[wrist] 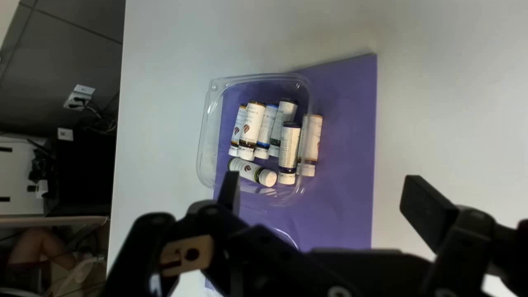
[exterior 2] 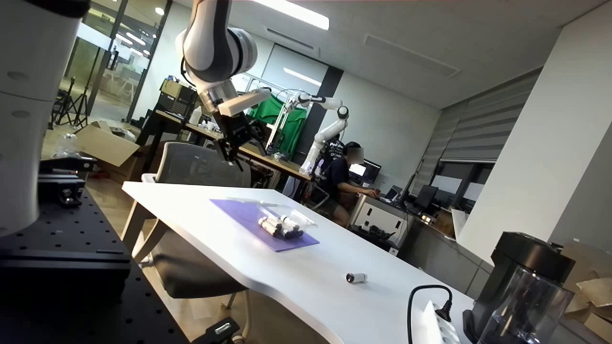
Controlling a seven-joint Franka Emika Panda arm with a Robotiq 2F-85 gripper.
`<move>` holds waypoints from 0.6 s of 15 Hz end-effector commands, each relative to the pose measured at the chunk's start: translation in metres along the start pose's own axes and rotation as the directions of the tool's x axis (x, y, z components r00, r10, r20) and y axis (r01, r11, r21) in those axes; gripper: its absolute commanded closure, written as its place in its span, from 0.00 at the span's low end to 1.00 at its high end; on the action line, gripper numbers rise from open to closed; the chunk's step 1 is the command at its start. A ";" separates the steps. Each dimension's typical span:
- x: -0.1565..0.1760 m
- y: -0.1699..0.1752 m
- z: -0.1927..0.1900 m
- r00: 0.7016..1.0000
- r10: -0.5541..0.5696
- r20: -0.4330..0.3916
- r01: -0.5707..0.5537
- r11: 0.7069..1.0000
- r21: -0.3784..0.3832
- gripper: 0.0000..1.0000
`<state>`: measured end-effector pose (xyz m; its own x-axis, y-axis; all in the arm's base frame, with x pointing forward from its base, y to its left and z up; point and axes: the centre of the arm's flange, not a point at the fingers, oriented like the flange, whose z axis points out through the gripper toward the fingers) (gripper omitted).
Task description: Close the lid of the bowl
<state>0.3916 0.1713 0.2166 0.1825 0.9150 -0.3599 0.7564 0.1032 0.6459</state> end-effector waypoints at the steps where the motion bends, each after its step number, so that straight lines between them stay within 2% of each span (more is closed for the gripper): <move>1: 0.056 -0.004 0.053 0.997 -0.079 -0.010 0.079 0.996 -0.034 0.00; 5: 0.099 -0.019 0.089 0.990 -0.133 -0.038 0.132 0.991 -0.029 0.00; 9: 0.129 -0.027 0.107 0.985 -0.155 -0.076 0.146 0.983 -0.112 0.00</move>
<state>0.4441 0.2295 0.1018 0.0111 0.9034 -0.4286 0.7515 0.2752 0.5996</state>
